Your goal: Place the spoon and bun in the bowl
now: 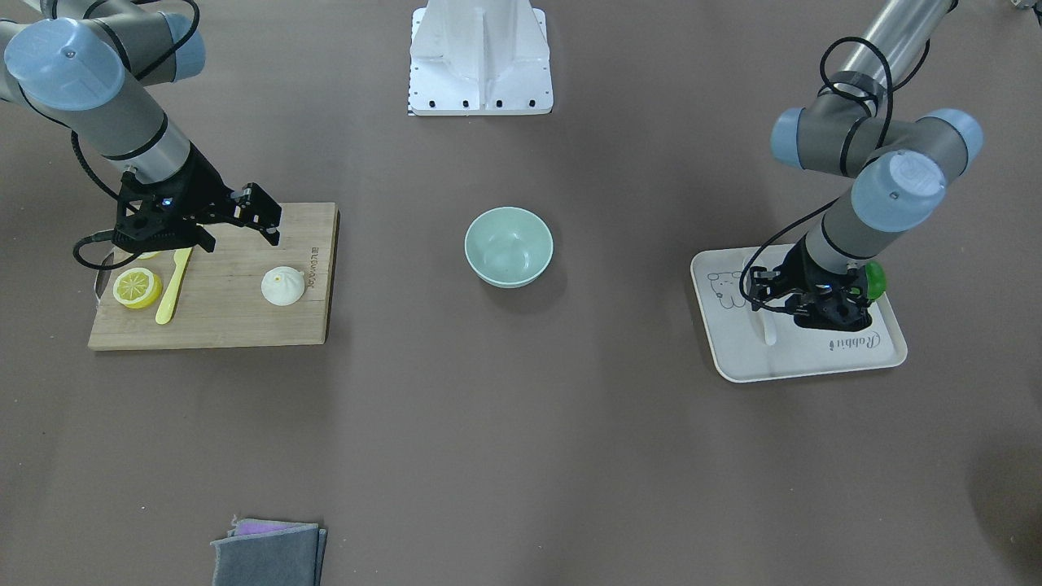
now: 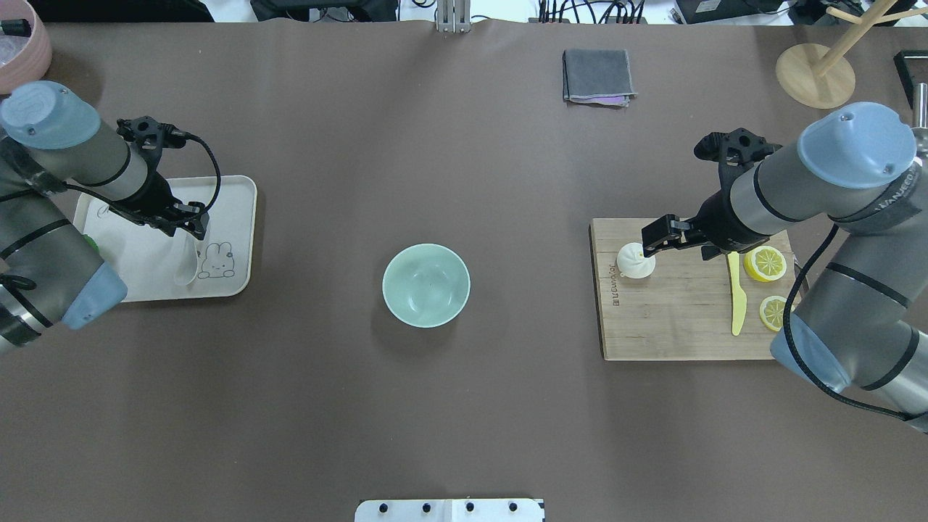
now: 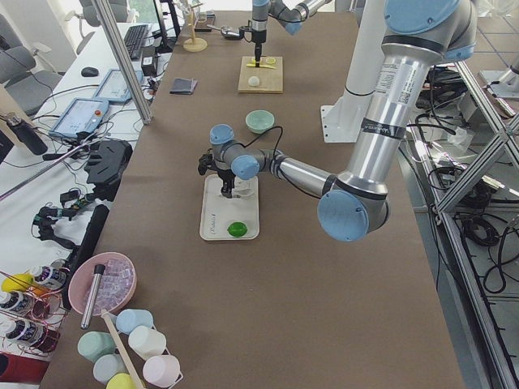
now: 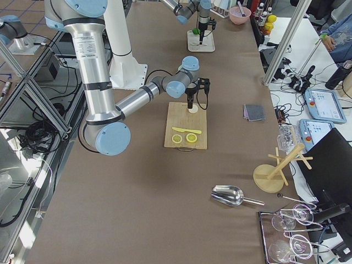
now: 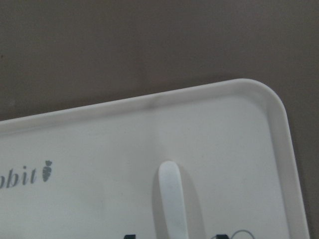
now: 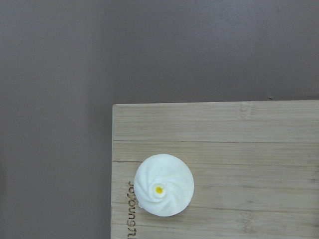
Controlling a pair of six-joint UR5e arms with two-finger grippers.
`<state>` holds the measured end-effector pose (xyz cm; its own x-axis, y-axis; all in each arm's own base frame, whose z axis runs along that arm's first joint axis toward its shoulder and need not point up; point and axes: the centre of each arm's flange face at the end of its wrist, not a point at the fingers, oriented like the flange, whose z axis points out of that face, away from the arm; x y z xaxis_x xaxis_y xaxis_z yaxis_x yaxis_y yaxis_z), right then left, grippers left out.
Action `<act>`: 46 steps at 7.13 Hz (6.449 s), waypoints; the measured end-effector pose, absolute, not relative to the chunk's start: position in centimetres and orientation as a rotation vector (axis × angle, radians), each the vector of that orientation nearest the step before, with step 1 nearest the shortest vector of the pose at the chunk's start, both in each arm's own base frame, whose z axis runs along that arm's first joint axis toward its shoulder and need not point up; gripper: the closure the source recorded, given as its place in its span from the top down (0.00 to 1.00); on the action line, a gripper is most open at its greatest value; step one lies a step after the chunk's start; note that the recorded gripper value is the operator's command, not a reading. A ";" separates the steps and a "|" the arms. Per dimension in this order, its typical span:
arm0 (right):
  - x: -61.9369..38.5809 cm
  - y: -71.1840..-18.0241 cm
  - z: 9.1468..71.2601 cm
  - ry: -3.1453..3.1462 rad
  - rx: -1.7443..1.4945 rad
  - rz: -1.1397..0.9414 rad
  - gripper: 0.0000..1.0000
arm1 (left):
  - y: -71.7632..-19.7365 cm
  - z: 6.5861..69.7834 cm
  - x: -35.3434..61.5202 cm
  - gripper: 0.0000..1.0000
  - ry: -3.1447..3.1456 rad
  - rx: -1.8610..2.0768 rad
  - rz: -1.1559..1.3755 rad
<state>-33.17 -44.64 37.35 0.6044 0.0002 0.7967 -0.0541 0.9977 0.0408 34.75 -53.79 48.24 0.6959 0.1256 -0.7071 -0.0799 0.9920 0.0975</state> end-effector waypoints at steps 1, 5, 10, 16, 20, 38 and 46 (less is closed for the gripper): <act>-33.2 -44.6 37.3 -0.922 0.064 0.031 0.99 | -53.9 48.1 35.3 0.30 0.793 0.060 0.120; -33.1 -44.6 37.1 -0.926 0.066 0.030 0.99 | -53.9 47.9 35.7 0.00 0.789 0.068 0.137; -34.6 -46.2 37.1 -0.908 0.082 0.041 0.99 | -53.9 31.6 40.2 0.00 0.913 0.129 0.126; -38.4 -47.4 38.6 -0.872 0.059 0.027 0.98 | -48.1 18.2 56.8 0.00 1.003 0.115 0.044; -39.7 -47.9 39.6 -0.847 0.054 0.029 0.66 | -48.6 18.4 57.4 0.97 1.019 0.129 0.046; -52.4 -42.8 18.5 -1.070 0.077 0.258 1.00 | -55.4 34.7 29.0 0.98 0.963 0.263 0.172; -9.7 -52.2 50.5 -0.834 0.194 -0.046 1.00 | -51.5 51.2 4.0 0.98 0.801 0.351 0.216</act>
<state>-9.72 -52.21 50.50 0.6717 -0.1165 0.7316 -0.0355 0.9813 0.1890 4.00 -51.51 51.17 0.6782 0.3196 -0.6618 -0.0571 0.9207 0.3861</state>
